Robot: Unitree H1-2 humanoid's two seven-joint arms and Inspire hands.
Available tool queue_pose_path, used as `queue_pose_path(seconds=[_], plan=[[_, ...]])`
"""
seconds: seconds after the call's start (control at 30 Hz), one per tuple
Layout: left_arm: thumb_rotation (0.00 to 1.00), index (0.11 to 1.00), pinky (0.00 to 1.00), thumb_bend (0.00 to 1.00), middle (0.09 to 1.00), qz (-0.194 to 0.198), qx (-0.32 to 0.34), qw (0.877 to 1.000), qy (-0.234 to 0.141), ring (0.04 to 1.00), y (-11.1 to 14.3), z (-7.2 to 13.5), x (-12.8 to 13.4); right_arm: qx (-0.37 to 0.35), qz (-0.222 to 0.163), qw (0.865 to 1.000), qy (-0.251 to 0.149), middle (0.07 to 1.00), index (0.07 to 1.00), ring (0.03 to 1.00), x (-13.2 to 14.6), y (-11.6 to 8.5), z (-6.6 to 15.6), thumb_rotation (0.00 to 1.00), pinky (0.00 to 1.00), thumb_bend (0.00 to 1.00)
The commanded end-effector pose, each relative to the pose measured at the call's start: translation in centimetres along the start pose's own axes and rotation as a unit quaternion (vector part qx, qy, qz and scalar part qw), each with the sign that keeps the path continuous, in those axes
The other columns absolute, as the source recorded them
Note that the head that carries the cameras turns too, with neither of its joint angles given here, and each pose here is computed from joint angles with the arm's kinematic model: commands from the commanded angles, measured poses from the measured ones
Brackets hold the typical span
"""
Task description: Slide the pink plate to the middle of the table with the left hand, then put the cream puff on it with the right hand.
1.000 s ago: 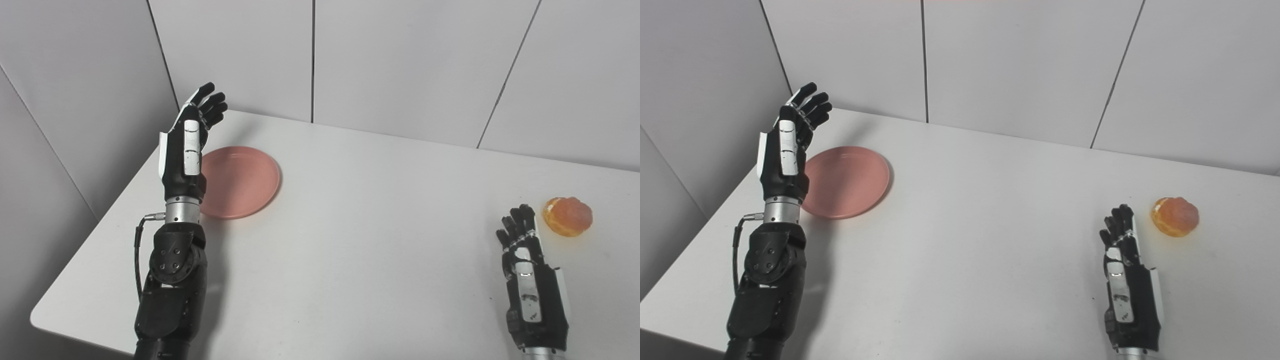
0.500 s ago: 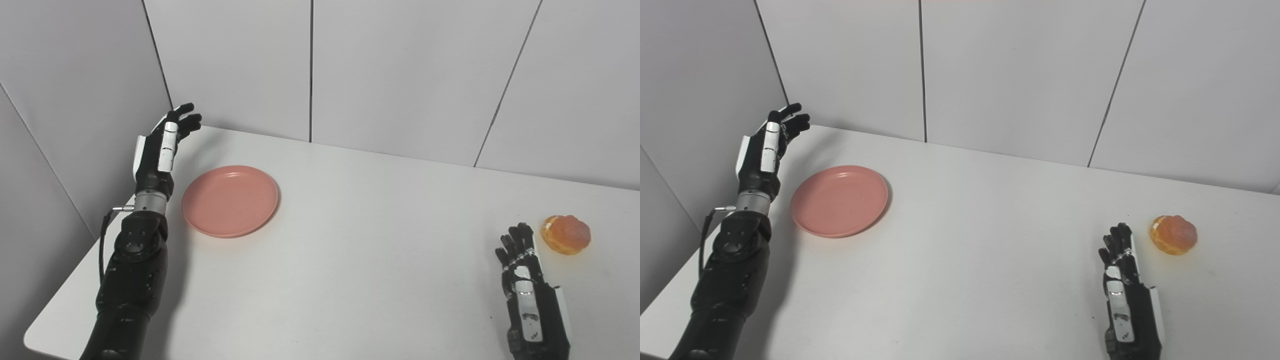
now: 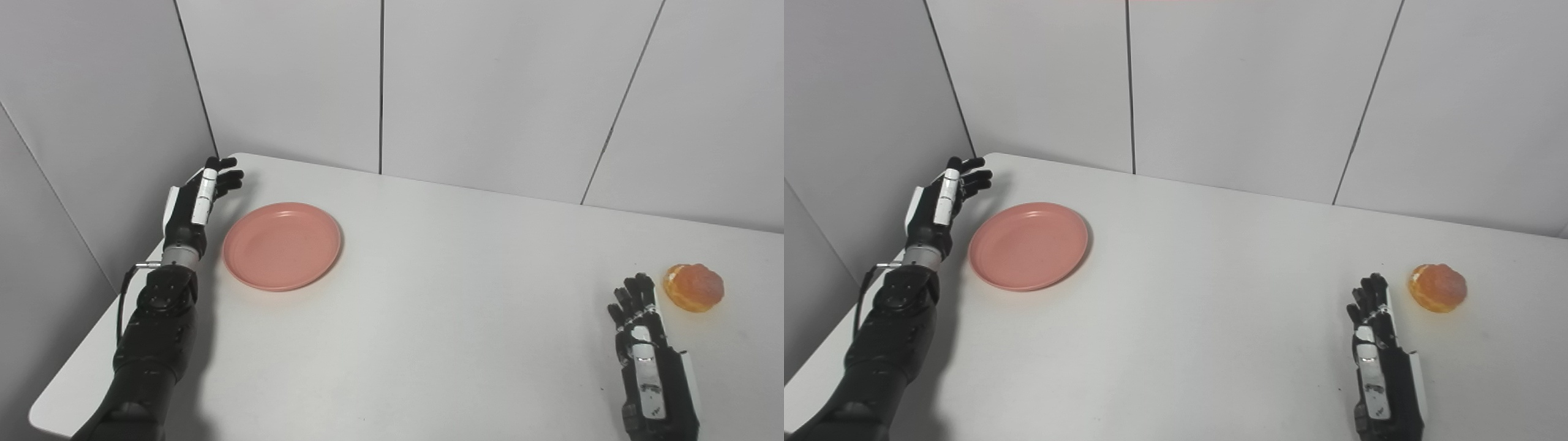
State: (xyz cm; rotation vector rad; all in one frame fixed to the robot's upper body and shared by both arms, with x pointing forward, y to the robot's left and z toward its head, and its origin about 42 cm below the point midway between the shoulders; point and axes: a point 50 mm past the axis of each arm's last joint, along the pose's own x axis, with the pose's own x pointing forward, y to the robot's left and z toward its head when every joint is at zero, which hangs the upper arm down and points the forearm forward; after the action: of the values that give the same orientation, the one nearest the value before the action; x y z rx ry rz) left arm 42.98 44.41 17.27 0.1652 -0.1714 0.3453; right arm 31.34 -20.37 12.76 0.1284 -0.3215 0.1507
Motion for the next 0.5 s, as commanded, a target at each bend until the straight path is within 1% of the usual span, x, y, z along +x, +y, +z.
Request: queue_pose_path(seconds=[0.0, 0.07, 0.13, 0.17, 0.23, 0.27, 0.33, 0.47], plan=[[1.00, 0.718, 0.89, 0.79, 0.722, 0.005, 0.001, 1.000, -0.027, 0.729, 0.9, 2.5, 1.7, 0.018, -0.025, 0.996, 0.078, 1.000, 1.000, 1.000, -4.4, -0.2, -4.1, 0.82, 1.00, 0.55], [1.00, 0.722, 0.90, 0.78, 0.726, 0.002, 0.003, 1.000, -0.022, 0.734, 0.8, 2.1, 1.3, 0.018, -0.026, 0.996, 0.079, 1.000, 1.000, 1.000, -4.4, -0.2, -4.1, 0.82, 1.00, 0.54], [1.00, 0.742, 0.93, 0.74, 0.742, -0.002, 0.008, 1.000, -0.018, 0.754, 0.6, 1.7, 0.9, 0.016, -0.026, 0.996, 0.081, 1.000, 1.000, 1.000, -4.4, -0.2, -4.1, 0.83, 1.00, 0.56], [1.00, 0.748, 0.94, 0.73, 0.748, -0.003, 0.009, 1.000, -0.016, 0.767, 0.6, 1.6, 0.7, 0.015, -0.026, 0.996, 0.081, 1.000, 1.000, 1.000, -4.5, -0.2, -4.0, 0.83, 1.00, 0.56], [1.00, 0.753, 0.92, 0.73, 0.752, -0.005, 0.010, 1.000, -0.009, 0.773, 0.5, 1.1, 0.3, 0.012, -0.022, 0.996, 0.083, 1.000, 1.000, 1.000, -4.5, -0.3, -4.0, 0.83, 1.00, 0.57], [1.00, 0.750, 0.89, 0.74, 0.748, -0.005, 0.010, 1.000, -0.007, 0.765, 0.4, 0.9, 0.2, 0.012, -0.021, 0.996, 0.083, 1.000, 1.000, 1.000, -4.4, -0.4, -4.0, 0.83, 1.00, 0.58], [1.00, 0.747, 0.87, 0.74, 0.745, -0.008, 0.010, 1.000, -0.003, 0.759, 0.3, 0.5, -0.1, 0.014, -0.023, 0.996, 0.083, 1.000, 1.000, 1.000, -4.4, -0.3, -4.0, 0.83, 1.00, 0.58], [1.00, 0.744, 0.86, 0.76, 0.745, -0.014, -0.001, 1.000, 0.007, 0.754, -0.4, -0.3, -0.8, 0.014, -0.025, 0.996, 0.084, 1.000, 1.000, 1.000, -4.3, -0.3, -3.9, 0.83, 1.00, 0.58]])
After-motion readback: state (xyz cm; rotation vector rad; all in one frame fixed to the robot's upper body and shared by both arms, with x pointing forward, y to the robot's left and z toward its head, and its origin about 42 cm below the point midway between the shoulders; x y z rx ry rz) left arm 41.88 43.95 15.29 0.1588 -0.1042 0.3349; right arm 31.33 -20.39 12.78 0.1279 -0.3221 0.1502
